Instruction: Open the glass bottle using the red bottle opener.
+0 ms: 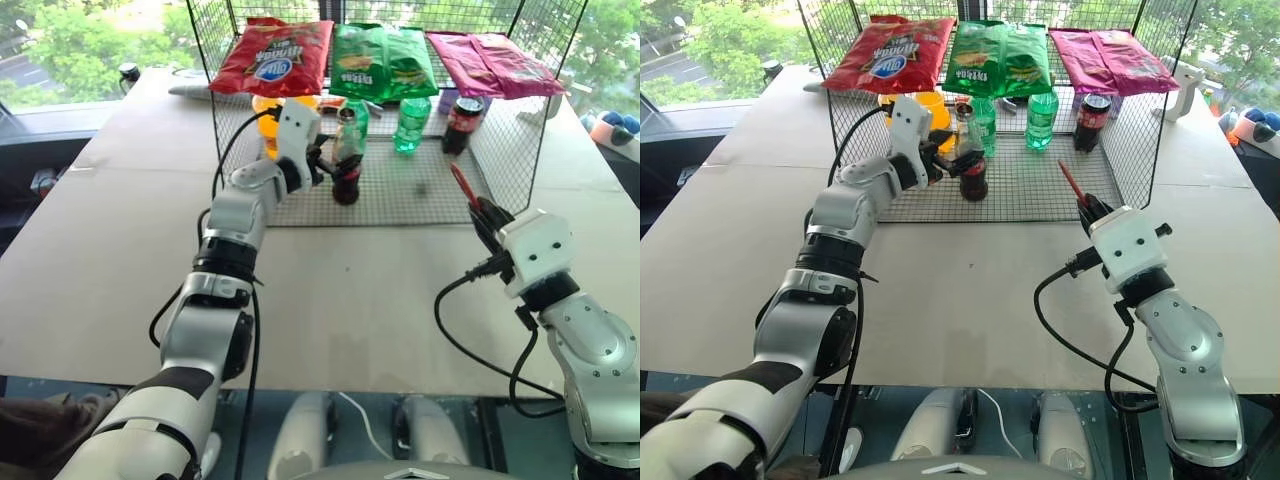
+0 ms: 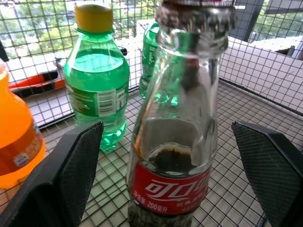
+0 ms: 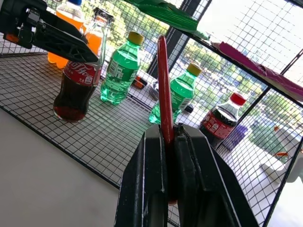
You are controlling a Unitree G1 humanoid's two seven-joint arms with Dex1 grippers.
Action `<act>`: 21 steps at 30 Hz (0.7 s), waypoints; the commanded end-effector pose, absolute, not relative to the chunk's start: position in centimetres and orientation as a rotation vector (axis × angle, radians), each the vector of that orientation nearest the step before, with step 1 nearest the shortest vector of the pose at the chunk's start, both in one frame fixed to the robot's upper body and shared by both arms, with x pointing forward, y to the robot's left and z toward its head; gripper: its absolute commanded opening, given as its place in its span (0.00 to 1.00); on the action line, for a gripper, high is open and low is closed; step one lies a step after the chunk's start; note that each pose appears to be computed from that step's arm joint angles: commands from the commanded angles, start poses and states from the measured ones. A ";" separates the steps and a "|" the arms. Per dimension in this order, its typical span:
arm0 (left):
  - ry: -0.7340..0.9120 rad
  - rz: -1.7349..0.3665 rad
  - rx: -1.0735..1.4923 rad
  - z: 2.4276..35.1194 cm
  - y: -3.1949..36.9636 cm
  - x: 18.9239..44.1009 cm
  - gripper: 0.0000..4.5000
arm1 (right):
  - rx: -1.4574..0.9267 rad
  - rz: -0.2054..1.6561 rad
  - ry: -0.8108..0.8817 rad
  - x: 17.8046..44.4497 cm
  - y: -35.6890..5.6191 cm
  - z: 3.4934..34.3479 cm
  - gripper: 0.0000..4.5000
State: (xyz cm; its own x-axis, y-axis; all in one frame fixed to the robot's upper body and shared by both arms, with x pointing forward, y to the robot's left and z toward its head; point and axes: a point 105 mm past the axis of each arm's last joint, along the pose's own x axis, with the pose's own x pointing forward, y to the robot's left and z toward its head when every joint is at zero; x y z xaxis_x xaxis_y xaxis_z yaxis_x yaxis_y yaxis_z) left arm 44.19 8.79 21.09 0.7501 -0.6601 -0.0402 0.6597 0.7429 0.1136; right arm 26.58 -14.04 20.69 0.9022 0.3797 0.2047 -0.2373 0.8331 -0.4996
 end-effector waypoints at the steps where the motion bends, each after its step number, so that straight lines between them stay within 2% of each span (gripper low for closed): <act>1: -0.056 -0.746 0.172 22.9 7.8 44.5 1.00 | -0.500 0.312 -0.373 25.9 -14.0 22.4 0.00; 6: -0.044 -0.727 0.176 22.7 7.8 45.2 1.00 | -0.498 0.307 -0.374 25.7 -14.0 22.4 0.00; 8: -0.046 -0.729 0.170 22.6 7.6 45.3 0.91 | -0.496 0.303 -0.372 25.7 -14.0 22.4 0.00; 12: -0.049 -0.734 0.165 22.5 7.5 45.5 0.54 | -0.495 0.297 -0.368 25.6 -14.0 22.4 0.00; 21: -0.082 -0.767 0.146 23.0 7.6 45.1 0.55 | -0.499 0.290 -0.362 25.6 -14.3 22.3 0.00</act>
